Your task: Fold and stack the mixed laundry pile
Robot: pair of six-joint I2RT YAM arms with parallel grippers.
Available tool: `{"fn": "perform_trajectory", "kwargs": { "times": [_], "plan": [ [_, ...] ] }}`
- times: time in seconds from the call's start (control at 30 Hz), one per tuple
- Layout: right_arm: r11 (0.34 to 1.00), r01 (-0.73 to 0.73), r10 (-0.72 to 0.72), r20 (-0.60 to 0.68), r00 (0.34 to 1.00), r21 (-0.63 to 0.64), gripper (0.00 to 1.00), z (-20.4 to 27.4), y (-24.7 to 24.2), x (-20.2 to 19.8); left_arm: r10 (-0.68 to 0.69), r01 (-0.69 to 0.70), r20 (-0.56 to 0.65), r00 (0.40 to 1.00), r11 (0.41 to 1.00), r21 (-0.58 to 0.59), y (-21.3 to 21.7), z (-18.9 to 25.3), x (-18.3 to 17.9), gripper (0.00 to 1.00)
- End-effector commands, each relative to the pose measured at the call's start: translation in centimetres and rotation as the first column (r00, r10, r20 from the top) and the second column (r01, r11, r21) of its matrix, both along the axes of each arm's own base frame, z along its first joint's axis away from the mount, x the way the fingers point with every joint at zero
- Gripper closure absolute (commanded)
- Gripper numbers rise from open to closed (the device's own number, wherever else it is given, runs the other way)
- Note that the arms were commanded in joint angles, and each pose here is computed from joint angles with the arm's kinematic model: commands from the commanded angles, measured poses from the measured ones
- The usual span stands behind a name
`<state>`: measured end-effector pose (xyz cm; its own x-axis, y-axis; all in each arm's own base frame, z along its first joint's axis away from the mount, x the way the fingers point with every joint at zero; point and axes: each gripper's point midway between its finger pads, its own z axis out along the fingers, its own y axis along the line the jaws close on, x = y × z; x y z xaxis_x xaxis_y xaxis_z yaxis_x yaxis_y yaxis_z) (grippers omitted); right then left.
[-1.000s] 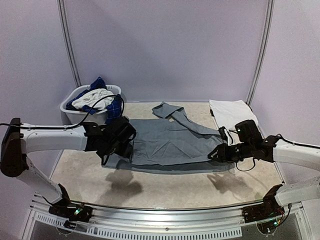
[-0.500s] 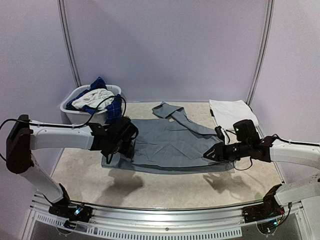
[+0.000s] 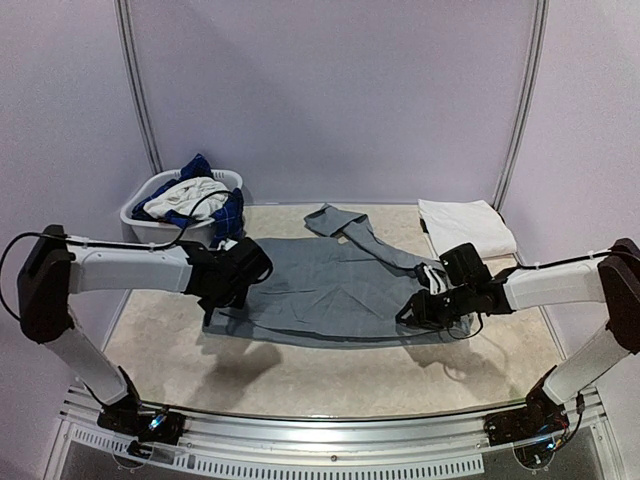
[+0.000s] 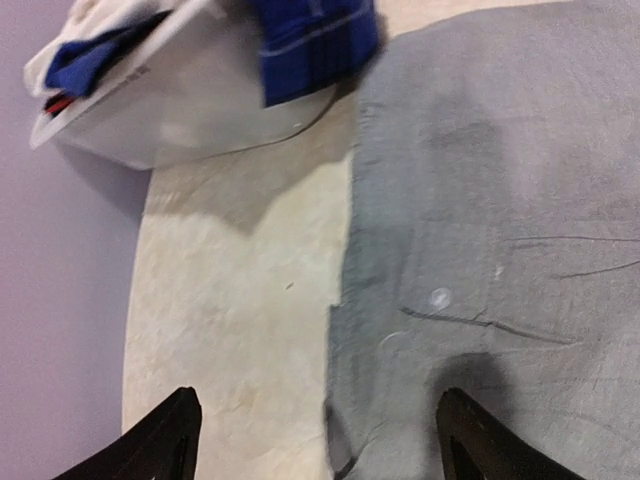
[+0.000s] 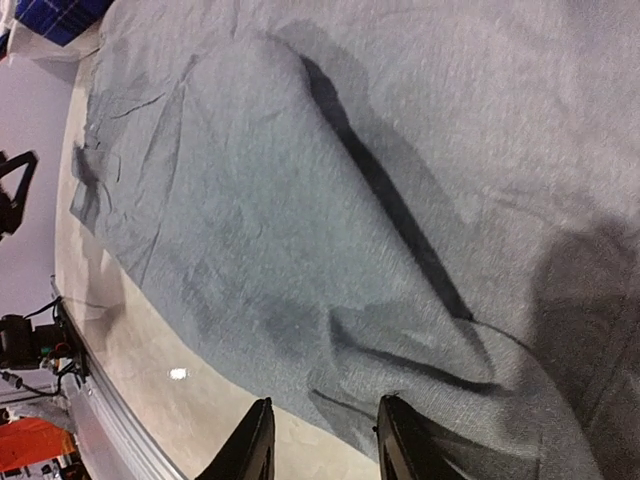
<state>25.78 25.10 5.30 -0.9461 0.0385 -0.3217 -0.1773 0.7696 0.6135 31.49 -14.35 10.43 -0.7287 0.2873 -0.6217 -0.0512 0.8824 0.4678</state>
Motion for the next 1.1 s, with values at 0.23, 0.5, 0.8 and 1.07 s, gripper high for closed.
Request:
{"fn": "perform_trajectory", "kwargs": {
  "times": [0.23, 0.5, 0.8, 1.07],
  "plan": [
    [0.953, 0.233, -0.203, 0.161, 0.966, -0.195, 0.11, 4.3, -7.7, 0.0, 0.116, -0.129, -0.056, 0.992, 0.921, -0.367, 5.0, 0.1, -5.1, 0.13],
    [0.832, 0.468, -0.456, 0.112, 0.883, -0.298, 0.11, 2.8, -14.6, -4.2, 0.166, -0.185, -0.083, 0.983, 0.827, -0.532, 6.5, -2.6, -7.2, 0.15],
    [0.848, 0.450, -0.441, 0.098, 0.892, -0.281, 0.18, 1.4, -15.1, -6.0, 0.148, -0.230, -0.184, 0.972, 0.771, -0.594, 5.8, -7.0, -7.4, 0.26],
    [0.908, 0.344, -0.340, 0.061, 0.939, -0.237, 0.23, -0.6, -12.3, -5.0, 0.146, -0.233, -0.193, 0.970, 0.774, -0.588, 5.7, -7.9, -7.1, 0.32]
  ]
}}
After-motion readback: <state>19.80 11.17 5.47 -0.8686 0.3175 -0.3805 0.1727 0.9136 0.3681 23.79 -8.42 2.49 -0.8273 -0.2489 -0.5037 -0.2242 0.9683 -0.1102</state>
